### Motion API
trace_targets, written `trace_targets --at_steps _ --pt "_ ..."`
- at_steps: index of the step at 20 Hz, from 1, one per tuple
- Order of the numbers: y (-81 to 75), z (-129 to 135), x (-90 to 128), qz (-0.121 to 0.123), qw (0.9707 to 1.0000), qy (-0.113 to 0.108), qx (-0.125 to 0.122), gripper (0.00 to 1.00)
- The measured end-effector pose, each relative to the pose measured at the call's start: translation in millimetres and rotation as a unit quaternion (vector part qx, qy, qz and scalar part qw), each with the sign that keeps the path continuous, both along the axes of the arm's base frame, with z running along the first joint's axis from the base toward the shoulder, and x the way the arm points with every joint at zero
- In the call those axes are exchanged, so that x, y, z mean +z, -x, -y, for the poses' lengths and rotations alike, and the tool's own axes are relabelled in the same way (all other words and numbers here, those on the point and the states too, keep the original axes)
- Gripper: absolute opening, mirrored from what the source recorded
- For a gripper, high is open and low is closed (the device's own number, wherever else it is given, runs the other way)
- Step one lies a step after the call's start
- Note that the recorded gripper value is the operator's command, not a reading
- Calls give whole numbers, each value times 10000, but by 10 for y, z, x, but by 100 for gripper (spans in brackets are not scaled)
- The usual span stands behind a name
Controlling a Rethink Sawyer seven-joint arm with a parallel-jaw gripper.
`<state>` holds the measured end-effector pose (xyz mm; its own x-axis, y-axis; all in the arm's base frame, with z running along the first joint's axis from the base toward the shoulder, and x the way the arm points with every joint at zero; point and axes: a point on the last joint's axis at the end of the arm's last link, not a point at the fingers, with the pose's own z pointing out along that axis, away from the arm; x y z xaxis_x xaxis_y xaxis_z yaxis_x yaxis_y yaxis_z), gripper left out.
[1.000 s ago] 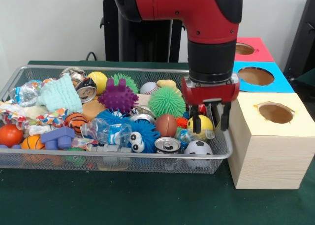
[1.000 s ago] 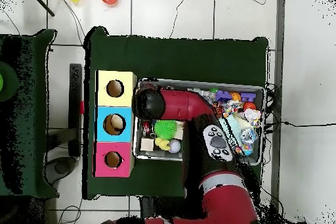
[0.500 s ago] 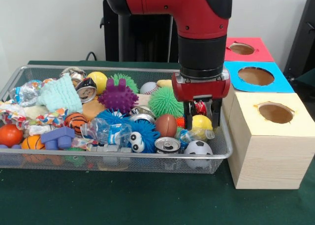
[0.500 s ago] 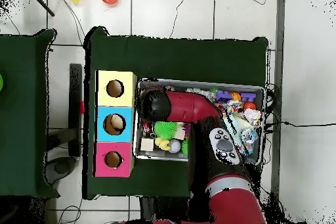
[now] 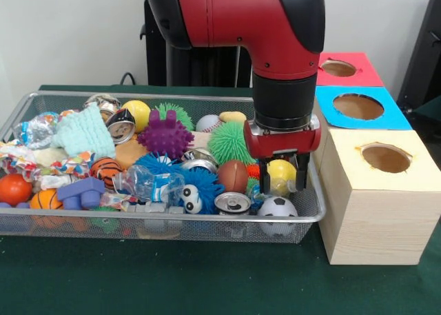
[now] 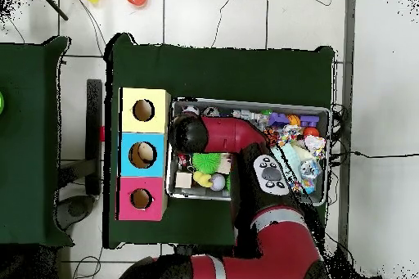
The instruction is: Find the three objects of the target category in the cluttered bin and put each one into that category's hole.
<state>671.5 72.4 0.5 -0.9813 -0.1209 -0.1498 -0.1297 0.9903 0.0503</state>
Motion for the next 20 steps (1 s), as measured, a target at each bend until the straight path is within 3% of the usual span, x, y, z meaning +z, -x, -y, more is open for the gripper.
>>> trace_targets --at_steps 9,20 --pt "47 -11 -56 17 9998 82 169 100" --pt "66 -22 -61 5 9998 82 190 100"
